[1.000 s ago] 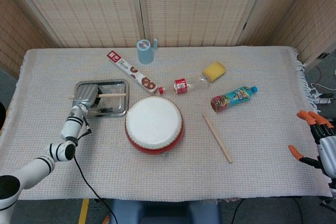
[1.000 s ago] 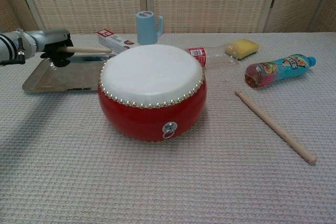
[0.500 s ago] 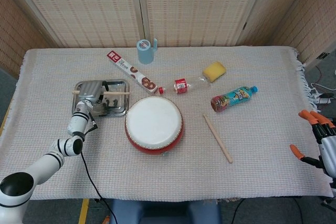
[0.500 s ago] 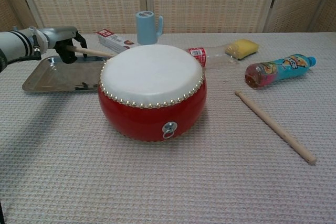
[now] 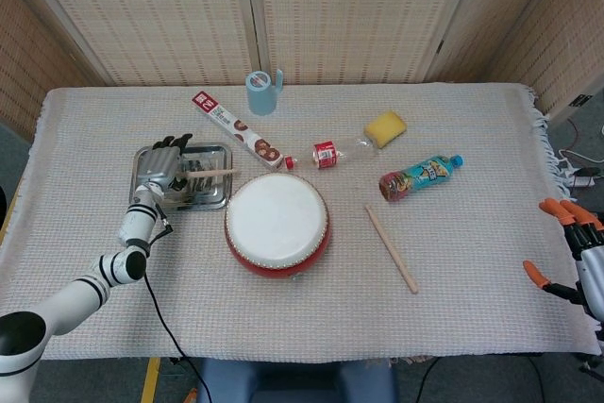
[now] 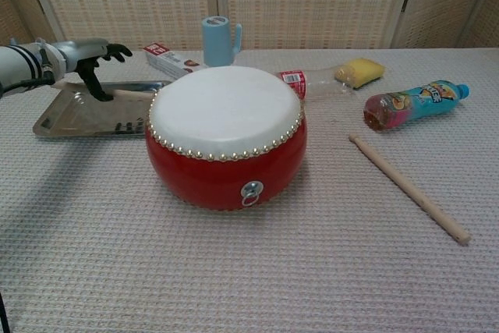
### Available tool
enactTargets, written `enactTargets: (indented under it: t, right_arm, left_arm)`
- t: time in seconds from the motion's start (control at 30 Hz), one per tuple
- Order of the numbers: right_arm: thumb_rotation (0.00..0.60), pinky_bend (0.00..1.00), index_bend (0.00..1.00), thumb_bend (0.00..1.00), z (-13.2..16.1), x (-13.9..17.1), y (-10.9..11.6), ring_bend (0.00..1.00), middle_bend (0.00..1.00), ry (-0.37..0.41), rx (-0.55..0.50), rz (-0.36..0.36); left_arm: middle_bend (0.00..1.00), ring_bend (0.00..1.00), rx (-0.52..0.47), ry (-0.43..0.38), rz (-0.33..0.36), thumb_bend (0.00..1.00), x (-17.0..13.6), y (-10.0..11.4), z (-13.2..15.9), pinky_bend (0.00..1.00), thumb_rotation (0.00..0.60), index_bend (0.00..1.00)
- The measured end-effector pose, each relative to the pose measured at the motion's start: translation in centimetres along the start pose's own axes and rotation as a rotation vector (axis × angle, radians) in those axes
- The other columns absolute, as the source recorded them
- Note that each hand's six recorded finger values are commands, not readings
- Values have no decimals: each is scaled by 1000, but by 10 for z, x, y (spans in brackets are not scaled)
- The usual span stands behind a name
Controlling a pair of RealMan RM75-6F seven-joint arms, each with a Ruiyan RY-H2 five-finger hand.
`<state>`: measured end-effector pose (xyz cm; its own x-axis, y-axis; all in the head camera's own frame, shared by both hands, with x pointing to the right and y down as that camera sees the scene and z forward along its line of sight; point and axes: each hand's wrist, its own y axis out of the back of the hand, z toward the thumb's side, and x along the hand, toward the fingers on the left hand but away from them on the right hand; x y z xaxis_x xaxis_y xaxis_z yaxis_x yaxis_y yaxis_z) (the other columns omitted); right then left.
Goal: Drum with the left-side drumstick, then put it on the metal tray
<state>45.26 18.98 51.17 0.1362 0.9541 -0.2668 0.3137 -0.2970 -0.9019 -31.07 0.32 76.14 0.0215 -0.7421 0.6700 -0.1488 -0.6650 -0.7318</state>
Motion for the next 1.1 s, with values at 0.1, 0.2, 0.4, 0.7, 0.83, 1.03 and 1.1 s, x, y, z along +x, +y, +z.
enactTargets:
  t: [0.1, 0.2, 0.4, 0.7, 0.83, 1.03, 1.1]
  right_arm:
    - [600, 128, 72, 265, 0, 0, 1, 25, 155, 0, 2, -1]
    - [600, 128, 72, 266, 1, 0, 1, 25, 155, 0, 3, -2]
    - [600, 128, 72, 266, 0, 1, 5, 25, 155, -5, 4, -10]
    - [600, 128, 72, 266, -6, 1, 5, 25, 155, -16, -15, 35]
    - [600, 128, 74, 265, -10, 2, 5, 25, 155, -21, -17, 55]
    - [600, 128, 84, 265, -14, 8, 2, 25, 155, -34, -26, 69]
    - [600, 128, 84, 266, -14, 12, -1, 25, 155, -36, -39, 75]
  left_arm:
    - [9, 0, -10, 2, 3, 268, -1, 1, 0, 71, 600, 0]
    - [4, 0, -12, 5, 6, 267, -1, 2, -1, 70, 600, 0]
    - [28, 0, -78, 6, 64, 261, -4, 18, -3, 72, 600, 40]
    - [107, 54, -164, 2, 213, 308, -51, 49, -32, 96, 600, 131]
    - [122, 54, -125, 12, 273, 307, -91, 54, -55, 95, 600, 197]
    - [132, 54, -63, 53, 333, 308, -172, 47, -104, 96, 600, 210]
    - [135, 54, -45, 59, 341, 308, -200, 42, -115, 95, 600, 218]
